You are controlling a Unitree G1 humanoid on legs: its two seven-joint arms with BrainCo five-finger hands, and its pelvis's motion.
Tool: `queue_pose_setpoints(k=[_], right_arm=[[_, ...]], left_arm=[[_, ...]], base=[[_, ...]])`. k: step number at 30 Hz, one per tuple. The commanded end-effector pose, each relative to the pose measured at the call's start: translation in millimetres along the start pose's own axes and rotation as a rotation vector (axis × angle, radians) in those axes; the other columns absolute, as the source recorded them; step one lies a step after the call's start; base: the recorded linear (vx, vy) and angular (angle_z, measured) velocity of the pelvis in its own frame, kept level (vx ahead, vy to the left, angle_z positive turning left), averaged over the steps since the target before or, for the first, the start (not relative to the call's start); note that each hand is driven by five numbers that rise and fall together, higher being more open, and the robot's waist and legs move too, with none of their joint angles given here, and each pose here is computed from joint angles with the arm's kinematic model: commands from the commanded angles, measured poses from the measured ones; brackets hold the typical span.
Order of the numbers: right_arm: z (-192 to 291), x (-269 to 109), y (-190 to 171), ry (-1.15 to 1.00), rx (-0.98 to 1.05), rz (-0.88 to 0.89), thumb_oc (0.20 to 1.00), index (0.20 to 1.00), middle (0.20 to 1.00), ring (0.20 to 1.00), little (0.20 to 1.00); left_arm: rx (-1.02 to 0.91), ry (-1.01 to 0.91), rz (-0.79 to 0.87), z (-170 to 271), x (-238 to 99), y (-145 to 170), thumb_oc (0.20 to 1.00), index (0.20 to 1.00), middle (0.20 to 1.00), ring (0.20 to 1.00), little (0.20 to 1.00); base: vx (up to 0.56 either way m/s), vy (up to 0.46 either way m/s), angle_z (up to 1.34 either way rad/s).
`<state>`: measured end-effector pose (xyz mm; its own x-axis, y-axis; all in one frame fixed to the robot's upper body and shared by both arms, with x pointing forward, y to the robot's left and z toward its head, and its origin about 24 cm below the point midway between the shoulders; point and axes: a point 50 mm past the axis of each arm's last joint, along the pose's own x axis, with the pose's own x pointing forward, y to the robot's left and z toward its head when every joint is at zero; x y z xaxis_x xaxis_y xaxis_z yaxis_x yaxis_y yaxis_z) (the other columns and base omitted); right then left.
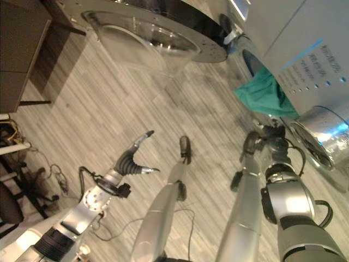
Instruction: Grab the laundry basket,head to the washer,open it,put in the laundry and shut it.
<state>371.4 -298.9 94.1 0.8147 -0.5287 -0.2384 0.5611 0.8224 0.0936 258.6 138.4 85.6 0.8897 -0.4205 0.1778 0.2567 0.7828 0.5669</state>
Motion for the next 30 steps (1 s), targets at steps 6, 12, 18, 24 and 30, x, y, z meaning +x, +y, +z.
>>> queue_pose_setpoints(k=[6,12,18,24,30], right_arm=[[74.8,-2.3,23.2,-0.232,0.222,0.043,1.000,1.000,1.000,1.000,1.000],[112.0,-4.4,14.4,-0.309,0.452,0.027,1.000,1.000,1.000,1.000,1.000],[158.9,-12.3,10.8,-0.404,0.584,0.055,1.000,1.000,1.000,1.000,1.000],[207.6,-26.6,-18.0,-0.586,0.567,-0.012,0.473,0.473,0.473,0.473,0.473],[230.0,-42.8,-11.2,-0.731,0.491,0.046,0.200,0.200,0.200,0.200,0.200]], left_arm=[[-0.006,-0.075,-0.028,13.2,3.5,-8.9,1.000,1.000,1.000,1.000,1.000],[-0.008,-0.122,-0.033,22.8,9.4,-9.3,1.000,1.000,1.000,1.000,1.000],[0.009,-0.147,-0.051,26.8,11.7,-12.8,1.000,1.000,1.000,1.000,1.000],[0.059,-0.137,-0.019,23.8,9.2,-6.5,1.000,1.000,1.000,1.000,1.000],[0.072,-0.112,-0.007,18.8,9.1,-5.3,1.000,1.000,1.000,1.000,1.000]], base=[[0.01,0.055,0.06],[0.00,0.038,0.06],[0.00,-0.011,0.11],[-0.01,-0.008,0.11],[0.00,-0.002,0.01]])
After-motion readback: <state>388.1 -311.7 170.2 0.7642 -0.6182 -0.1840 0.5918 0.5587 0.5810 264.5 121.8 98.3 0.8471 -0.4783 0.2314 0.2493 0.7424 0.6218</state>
